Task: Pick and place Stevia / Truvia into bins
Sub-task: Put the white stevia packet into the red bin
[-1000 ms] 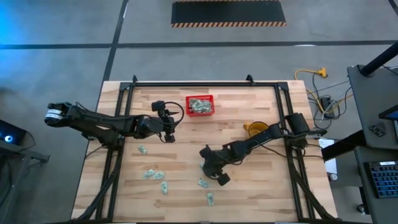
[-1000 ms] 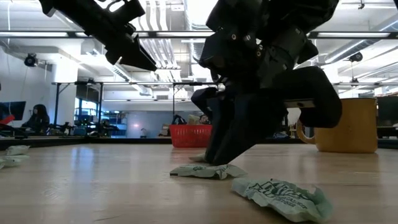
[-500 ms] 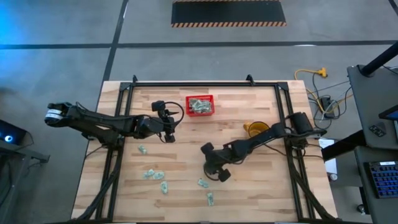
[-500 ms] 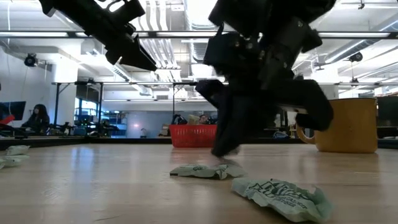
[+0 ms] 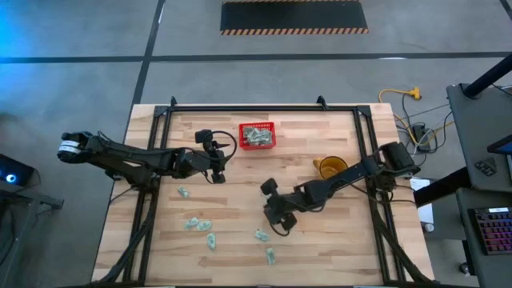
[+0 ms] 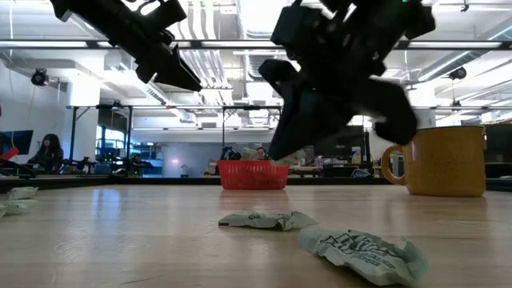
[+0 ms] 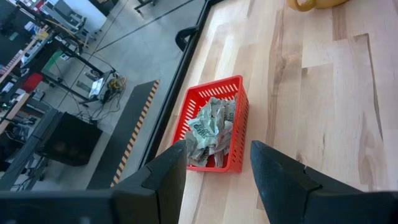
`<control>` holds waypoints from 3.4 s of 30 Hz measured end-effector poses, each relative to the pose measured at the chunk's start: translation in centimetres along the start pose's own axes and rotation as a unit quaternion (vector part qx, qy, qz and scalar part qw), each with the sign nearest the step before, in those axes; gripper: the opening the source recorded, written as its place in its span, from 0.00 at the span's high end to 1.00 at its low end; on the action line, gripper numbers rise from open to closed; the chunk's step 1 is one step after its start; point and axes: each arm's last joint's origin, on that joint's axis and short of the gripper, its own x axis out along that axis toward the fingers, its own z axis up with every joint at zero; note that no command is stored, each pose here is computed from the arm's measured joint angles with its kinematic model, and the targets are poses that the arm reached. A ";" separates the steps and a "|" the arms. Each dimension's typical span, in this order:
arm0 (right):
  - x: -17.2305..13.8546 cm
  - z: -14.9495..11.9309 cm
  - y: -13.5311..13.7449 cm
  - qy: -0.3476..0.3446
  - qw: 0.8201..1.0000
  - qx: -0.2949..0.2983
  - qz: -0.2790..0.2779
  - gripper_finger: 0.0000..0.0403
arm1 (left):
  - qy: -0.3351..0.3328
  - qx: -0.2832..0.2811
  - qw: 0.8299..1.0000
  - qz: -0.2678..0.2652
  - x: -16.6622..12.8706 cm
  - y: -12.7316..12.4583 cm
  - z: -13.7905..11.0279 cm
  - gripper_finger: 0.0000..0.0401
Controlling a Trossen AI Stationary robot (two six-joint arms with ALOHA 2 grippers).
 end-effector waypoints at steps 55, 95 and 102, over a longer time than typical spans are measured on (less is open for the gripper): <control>-5.1 -7.3 -13.9 0.070 0.973 0.200 -0.089 0.72 | 0.115 -0.067 0.981 -0.144 -0.4 -1.2 -2.6 0.60; -11.2 -1.6 2.1 -0.030 0.979 0.157 0.126 0.82 | 0.511 0.016 0.833 -0.210 -3.7 -7.4 -9.1 0.60; -11.1 -1.6 2.1 -0.030 0.979 0.158 0.126 0.83 | 0.536 0.050 0.821 -0.191 -2.9 -8.4 -10.1 0.60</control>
